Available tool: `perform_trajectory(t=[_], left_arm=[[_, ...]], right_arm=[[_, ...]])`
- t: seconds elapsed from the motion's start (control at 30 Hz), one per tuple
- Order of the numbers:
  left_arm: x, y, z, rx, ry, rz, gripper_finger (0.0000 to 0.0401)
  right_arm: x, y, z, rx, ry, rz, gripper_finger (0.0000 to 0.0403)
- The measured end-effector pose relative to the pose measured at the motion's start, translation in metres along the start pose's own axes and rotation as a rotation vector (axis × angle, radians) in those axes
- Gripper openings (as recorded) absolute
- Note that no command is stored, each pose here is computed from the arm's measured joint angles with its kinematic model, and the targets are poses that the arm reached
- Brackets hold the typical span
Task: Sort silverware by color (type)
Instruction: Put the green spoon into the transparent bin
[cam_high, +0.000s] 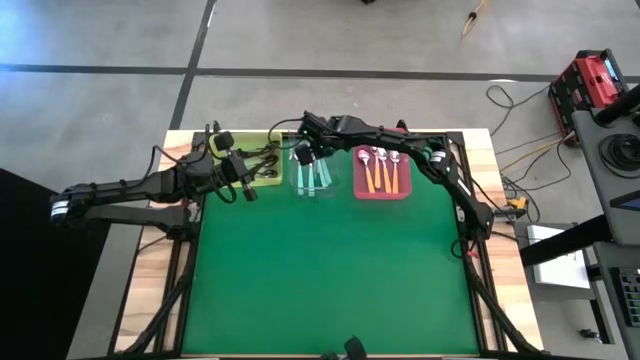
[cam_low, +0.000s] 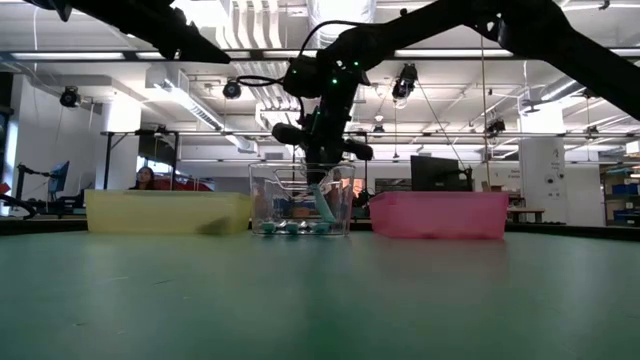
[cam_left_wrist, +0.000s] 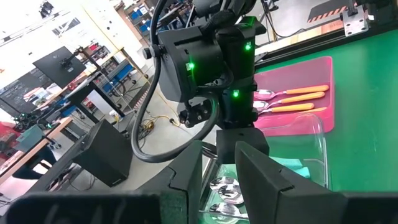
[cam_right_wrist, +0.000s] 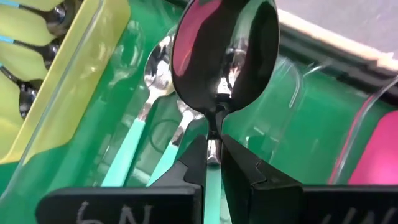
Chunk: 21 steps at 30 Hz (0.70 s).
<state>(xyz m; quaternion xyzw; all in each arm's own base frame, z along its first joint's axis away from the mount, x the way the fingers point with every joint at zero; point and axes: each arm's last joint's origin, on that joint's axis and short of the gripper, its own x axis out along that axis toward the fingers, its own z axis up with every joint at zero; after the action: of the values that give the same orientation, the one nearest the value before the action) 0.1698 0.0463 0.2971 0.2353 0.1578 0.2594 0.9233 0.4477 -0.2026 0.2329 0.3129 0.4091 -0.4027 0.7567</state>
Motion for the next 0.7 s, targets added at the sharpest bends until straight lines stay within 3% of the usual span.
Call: perform_trajectory(t=[0.7], left_arm=[[0.0000, 0.0000, -0.0001, 0.000, 0.001, -0.001, 0.0079]], right_arm=[[0.0010, -0.0069, -0.0024, 0.070, 0.086, 0.007, 0.0020]])
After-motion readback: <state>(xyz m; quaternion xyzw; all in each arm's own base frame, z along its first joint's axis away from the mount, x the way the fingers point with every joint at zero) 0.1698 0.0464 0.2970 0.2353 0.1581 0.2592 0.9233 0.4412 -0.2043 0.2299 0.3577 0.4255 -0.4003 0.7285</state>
